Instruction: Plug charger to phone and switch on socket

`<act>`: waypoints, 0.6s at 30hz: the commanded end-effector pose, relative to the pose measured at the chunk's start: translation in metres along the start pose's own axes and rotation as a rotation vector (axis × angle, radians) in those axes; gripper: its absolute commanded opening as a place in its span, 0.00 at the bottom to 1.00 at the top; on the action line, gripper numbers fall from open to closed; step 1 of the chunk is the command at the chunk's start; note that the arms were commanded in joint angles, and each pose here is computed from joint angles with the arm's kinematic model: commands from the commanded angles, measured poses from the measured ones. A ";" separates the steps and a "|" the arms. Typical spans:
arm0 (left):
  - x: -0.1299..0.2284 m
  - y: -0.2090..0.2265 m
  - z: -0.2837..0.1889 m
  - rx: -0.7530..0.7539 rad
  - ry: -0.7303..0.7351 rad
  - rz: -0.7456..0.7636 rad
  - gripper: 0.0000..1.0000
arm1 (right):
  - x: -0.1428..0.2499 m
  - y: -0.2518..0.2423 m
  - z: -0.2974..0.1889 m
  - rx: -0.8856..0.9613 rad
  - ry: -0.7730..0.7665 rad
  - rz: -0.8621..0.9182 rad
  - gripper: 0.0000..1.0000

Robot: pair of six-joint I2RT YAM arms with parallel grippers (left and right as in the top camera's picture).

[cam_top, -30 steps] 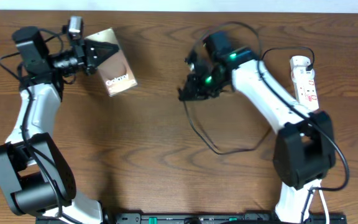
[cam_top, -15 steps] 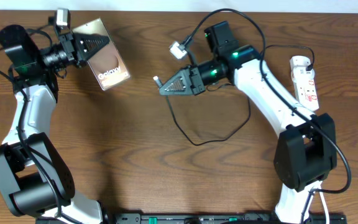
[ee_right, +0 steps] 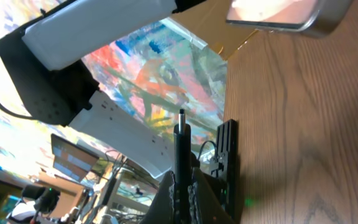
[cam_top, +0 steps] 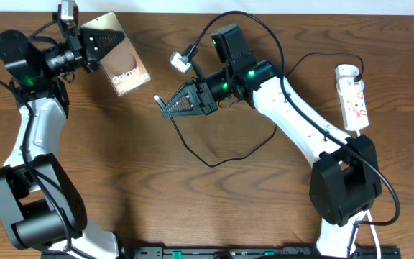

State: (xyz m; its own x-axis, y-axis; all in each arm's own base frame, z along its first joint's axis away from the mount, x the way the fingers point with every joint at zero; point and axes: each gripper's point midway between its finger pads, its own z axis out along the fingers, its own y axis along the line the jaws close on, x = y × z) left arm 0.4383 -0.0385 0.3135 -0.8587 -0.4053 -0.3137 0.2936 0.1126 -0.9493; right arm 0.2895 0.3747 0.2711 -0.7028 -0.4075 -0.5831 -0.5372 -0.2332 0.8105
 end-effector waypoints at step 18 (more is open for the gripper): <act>-0.004 -0.014 0.012 0.016 -0.021 0.032 0.07 | -0.009 -0.030 0.010 -0.075 0.025 0.113 0.01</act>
State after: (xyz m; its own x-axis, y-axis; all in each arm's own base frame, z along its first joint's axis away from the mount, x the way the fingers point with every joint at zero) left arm 0.4424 -0.0498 0.3181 -0.8538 -0.4148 -0.3147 0.2988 0.1047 -0.9485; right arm 0.3121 0.3936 0.2423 -0.7401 -0.4352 -0.5127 -0.4531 -0.2406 0.8584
